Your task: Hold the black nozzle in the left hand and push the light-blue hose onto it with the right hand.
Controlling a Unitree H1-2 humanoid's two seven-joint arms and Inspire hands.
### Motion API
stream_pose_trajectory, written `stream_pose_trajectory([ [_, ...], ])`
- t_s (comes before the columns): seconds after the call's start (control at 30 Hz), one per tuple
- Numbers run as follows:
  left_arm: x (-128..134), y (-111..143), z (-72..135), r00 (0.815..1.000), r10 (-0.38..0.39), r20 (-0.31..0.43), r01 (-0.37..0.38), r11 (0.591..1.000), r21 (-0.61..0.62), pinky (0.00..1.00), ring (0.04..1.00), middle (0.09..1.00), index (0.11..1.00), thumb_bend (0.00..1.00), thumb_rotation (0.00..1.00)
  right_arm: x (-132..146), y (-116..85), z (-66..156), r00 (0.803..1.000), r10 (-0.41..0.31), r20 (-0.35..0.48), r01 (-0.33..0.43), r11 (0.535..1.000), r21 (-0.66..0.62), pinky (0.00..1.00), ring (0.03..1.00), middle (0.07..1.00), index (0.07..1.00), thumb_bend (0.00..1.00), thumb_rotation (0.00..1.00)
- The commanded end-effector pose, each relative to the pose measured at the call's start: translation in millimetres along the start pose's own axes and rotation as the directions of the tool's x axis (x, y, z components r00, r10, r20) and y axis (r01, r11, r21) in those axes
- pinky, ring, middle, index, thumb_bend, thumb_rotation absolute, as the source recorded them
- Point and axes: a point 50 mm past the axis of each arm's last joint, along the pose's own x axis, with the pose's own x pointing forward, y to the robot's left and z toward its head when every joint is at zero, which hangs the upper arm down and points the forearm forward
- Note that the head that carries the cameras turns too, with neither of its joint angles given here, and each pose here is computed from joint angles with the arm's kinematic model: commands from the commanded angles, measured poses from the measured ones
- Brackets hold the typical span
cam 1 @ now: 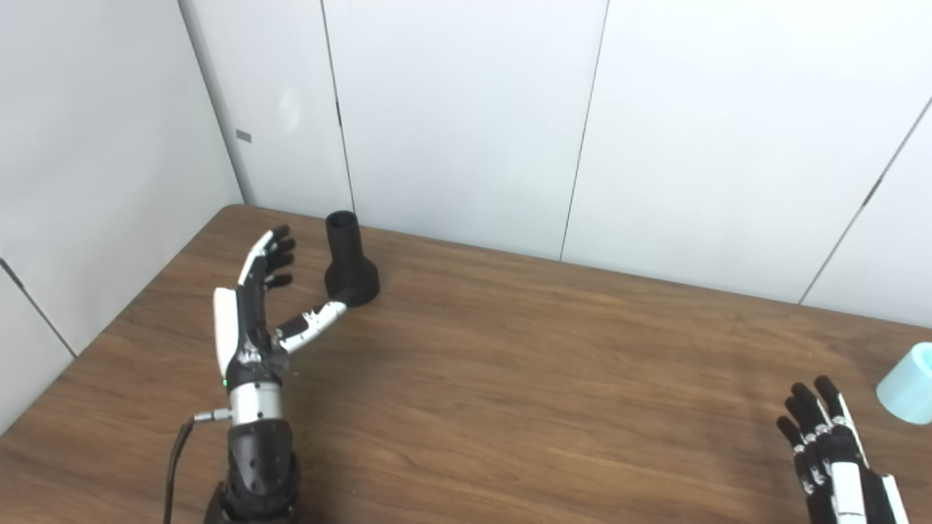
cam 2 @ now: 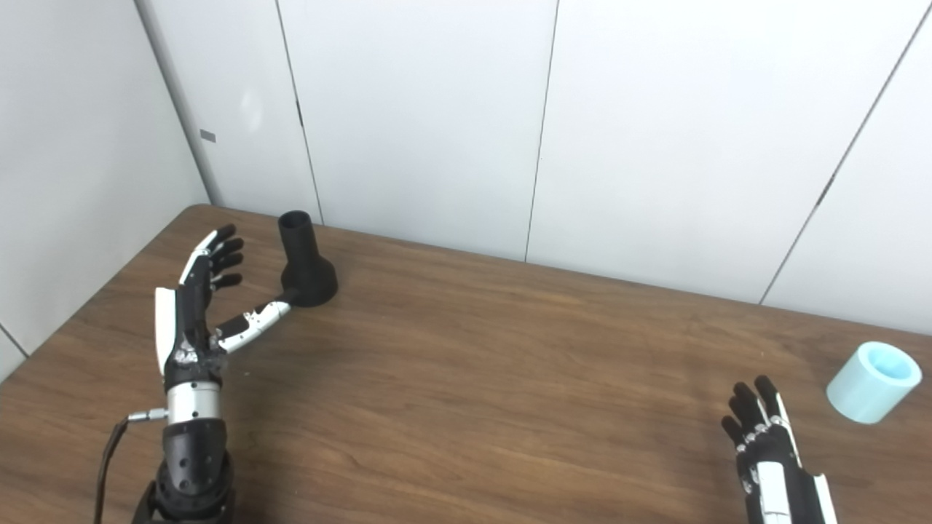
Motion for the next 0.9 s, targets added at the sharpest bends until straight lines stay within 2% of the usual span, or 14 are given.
stream_pose_trajectory([
  [0.0, 24.4, 6.2, 10.3, 0.999, 0.004, 0.045, -0.004, 1.0, 0.0, 0.78, 0.829, 0.839, 0.866, 0.82, 0.16, -27.1, -6.0, -31.8, 0.992, -0.026, -0.122, 0.027, 1.0, 0.009, 0.93, 0.941, 0.931, 0.963, 0.58, 0.84],
  [0.17, 53.2, 14.9, 5.0, 0.999, -0.033, 0.023, 0.031, 0.996, 0.079, 0.94, 0.91, 0.898, 0.909, 0.87, 0.23, -24.4, -4.7, -32.4, 0.993, -0.018, -0.113, 0.021, 0.999, 0.025, 0.93, 0.947, 0.935, 0.972, 0.54, 0.84],
  [0.23, 63.1, 15.2, 3.7, 0.998, -0.061, 0.019, 0.058, 0.992, 0.116, 0.98, 0.94, 0.924, 0.93, 0.92, 0.26, -23.6, -4.2, -31.8, 0.994, -0.014, -0.111, 0.016, 1.0, 0.016, 0.92, 0.946, 0.932, 0.969, 0.55, 0.84],
  [0.3, 70.5, 13.9, 6.2, 0.993, -0.117, -0.01, 0.117, 0.98, 0.163, 1.0, 0.984, 0.977, 0.935, 0.98, 0.32, -22.8, -4.2, -31.6, 0.994, -0.01, -0.109, 0.01, 1.0, 0.001, 0.93, 0.953, 0.936, 0.974, 0.55, 0.86],
  [0.47, 84.6, 8.9, 16.9, 0.977, -0.207, -0.055, 0.214, 0.928, 0.305, 0.98, 1.0, 1.0, 0.957, 1.0, 0.41, -22.6, -4.2, -31.7, 0.994, -0.01, -0.109, 0.01, 1.0, 0.002, 0.94, 0.963, 0.942, 0.979, 0.52, 0.87],
  [0.67, 96.1, -1.8, 21.2, 0.967, -0.245, -0.073, 0.253, 0.874, 0.414, 1.0, 1.0, 1.0, 0.984, 1.0, 0.44, -21.2, -3.7, -34.3, 0.995, -0.005, -0.097, 0.005, 1.0, 0.004, 0.94, 0.953, 0.938, 0.984, 0.53, 0.84],
  [0.87, 108.7, -14.5, 16.6, 0.944, -0.281, -0.175, 0.331, 0.795, 0.508, 1.0, 1.0, 0.974, 0.956, 1.0, 0.5, -19.7, -1.8, -34.1, 0.996, -0.003, -0.093, 0.001, 1.0, -0.025, 0.93, 0.948, 0.931, 0.991, 0.51, 0.88],
])
